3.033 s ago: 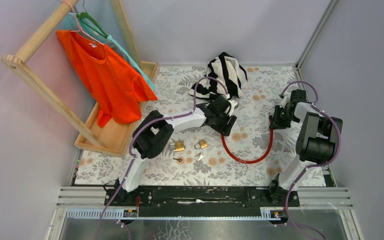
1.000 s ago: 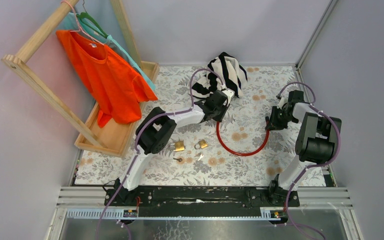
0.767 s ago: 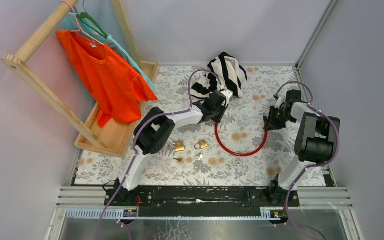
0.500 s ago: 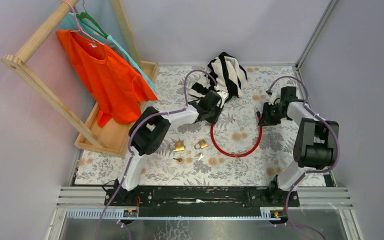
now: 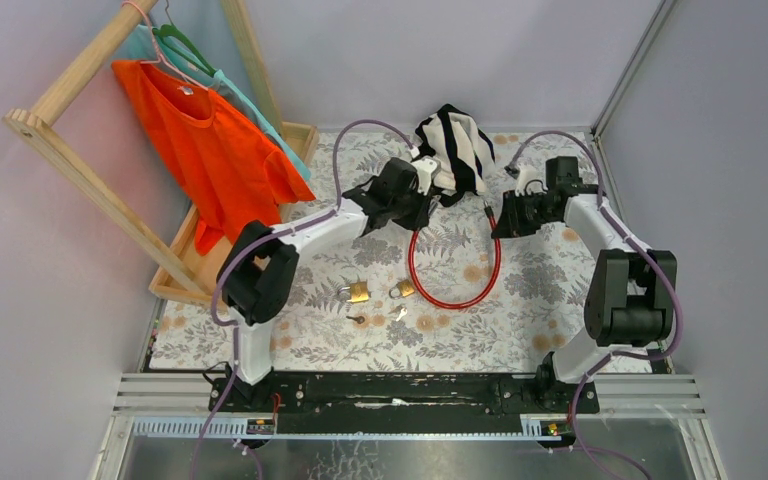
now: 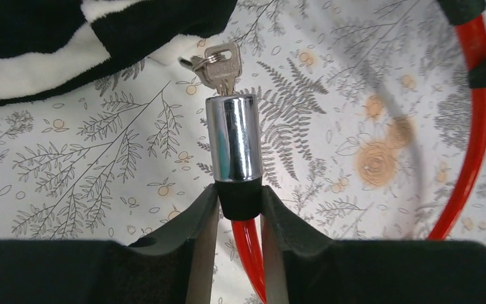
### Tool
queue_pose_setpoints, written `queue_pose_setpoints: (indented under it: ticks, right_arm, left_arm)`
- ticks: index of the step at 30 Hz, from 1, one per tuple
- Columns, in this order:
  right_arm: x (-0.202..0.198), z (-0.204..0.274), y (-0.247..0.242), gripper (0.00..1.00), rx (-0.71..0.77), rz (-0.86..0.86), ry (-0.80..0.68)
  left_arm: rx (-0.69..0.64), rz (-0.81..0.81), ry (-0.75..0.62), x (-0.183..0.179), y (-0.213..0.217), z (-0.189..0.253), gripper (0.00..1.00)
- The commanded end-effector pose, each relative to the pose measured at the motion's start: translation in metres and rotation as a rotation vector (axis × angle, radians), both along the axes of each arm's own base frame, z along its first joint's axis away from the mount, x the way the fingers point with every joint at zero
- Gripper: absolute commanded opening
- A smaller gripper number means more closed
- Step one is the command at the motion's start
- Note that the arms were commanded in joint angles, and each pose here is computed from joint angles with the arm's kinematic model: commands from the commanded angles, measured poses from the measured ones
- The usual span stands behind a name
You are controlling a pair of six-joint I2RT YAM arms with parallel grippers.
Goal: Lock with the key
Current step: Pick up the lock from the center of the board, then lock the lock.
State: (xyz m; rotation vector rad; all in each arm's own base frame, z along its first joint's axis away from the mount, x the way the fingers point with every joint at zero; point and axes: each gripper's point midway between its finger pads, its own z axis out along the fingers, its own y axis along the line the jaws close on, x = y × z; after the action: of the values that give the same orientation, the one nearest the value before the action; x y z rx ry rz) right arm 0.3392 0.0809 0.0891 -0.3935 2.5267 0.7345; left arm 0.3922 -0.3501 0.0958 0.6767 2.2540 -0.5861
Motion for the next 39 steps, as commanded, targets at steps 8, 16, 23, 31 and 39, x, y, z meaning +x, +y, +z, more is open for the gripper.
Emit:
queue_pose_setpoints:
  ticks: [8,16,23,31,39]
  right_arm:
    - [-0.015,0.089,0.071,0.00,0.095,0.319,-0.220]
    - [-0.033,0.106,0.086,0.00,0.111,0.418,-0.250]
    - [-0.042,0.122,0.091,0.00,0.132,0.468,-0.273]
    - [-0.053,0.126,0.098,0.00,0.154,0.517,-0.259]
    - [-0.055,0.123,0.104,0.00,0.139,0.535,-0.244]
  left_arm:
    - [-0.277,-0.045,-0.096,0.004,-0.007,0.090,0.00]
    - [-0.445,-0.107,-0.031,-0.006,-0.005,0.127,0.00]
    - [-0.558,-0.194,0.018,-0.023,-0.004,0.155,0.00]
    - [-0.620,-0.219,0.046,-0.033,-0.002,0.171,0.00]
    - [-0.630,-0.230,0.059,-0.037,-0.003,0.172,0.00]
